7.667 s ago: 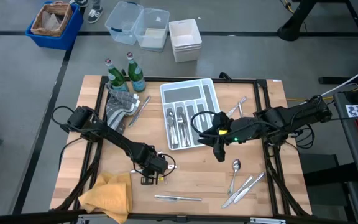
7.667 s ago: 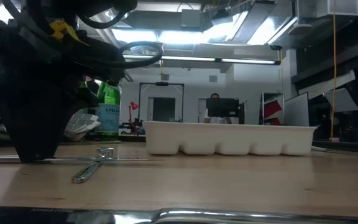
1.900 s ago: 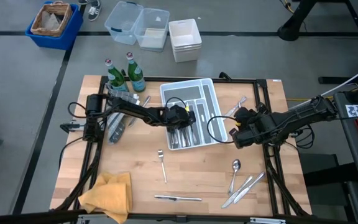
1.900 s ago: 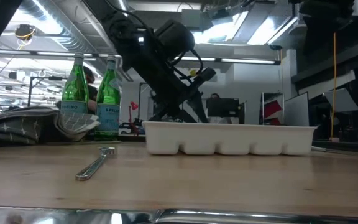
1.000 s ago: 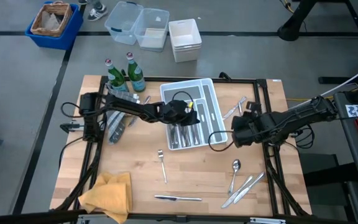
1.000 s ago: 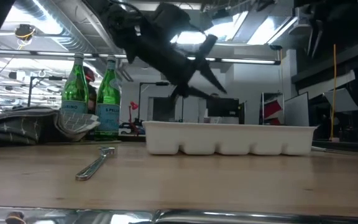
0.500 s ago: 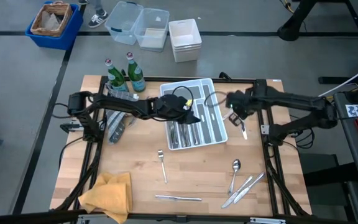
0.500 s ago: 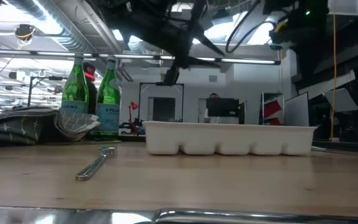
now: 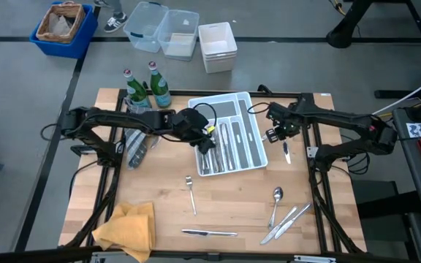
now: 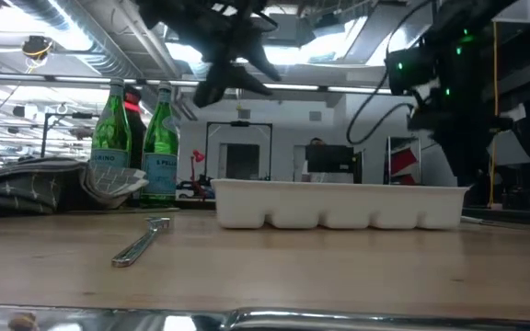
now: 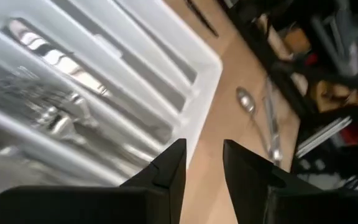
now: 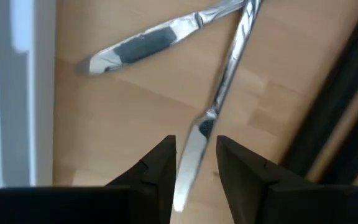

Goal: Sort silverware
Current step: Put the silver table knife into the silverware tray

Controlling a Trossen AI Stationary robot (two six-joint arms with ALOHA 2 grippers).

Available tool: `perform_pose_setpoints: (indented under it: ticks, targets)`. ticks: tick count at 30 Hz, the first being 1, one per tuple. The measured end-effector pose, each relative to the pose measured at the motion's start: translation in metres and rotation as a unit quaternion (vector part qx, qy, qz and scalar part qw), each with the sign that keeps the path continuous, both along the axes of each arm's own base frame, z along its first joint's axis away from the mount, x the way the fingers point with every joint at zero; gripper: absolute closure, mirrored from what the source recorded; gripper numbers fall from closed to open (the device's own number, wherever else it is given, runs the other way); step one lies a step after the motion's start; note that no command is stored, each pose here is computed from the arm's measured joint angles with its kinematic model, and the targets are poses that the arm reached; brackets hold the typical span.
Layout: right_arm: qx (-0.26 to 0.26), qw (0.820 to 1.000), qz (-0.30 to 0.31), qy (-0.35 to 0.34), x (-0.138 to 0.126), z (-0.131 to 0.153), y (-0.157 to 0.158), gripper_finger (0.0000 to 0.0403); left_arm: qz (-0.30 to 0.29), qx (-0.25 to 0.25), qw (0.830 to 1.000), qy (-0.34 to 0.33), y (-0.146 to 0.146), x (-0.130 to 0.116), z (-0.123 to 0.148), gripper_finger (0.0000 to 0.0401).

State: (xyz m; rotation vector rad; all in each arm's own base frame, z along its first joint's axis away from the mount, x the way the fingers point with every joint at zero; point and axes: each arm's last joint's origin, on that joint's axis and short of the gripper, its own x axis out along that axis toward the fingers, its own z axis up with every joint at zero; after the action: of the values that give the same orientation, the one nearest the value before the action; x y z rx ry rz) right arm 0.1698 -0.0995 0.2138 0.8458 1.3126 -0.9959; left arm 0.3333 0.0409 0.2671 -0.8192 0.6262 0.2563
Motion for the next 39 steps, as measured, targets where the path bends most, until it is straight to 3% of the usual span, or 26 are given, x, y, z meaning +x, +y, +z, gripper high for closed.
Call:
perform_pose_setpoints:
  ticks: [14,39]
  targets:
    - [0.011,0.996,-0.087,-0.029,-0.028,-0.047,-0.021,0.0283,-0.035,0.037,0.998,0.037,-0.001,-0.011,0.001,0.0306]
    - [0.015,0.993,-0.106,-0.045,-0.041,-0.079,-0.019,0.0285,-0.038,0.037,0.997,0.047,-0.002,-0.013,-0.001,0.0306]
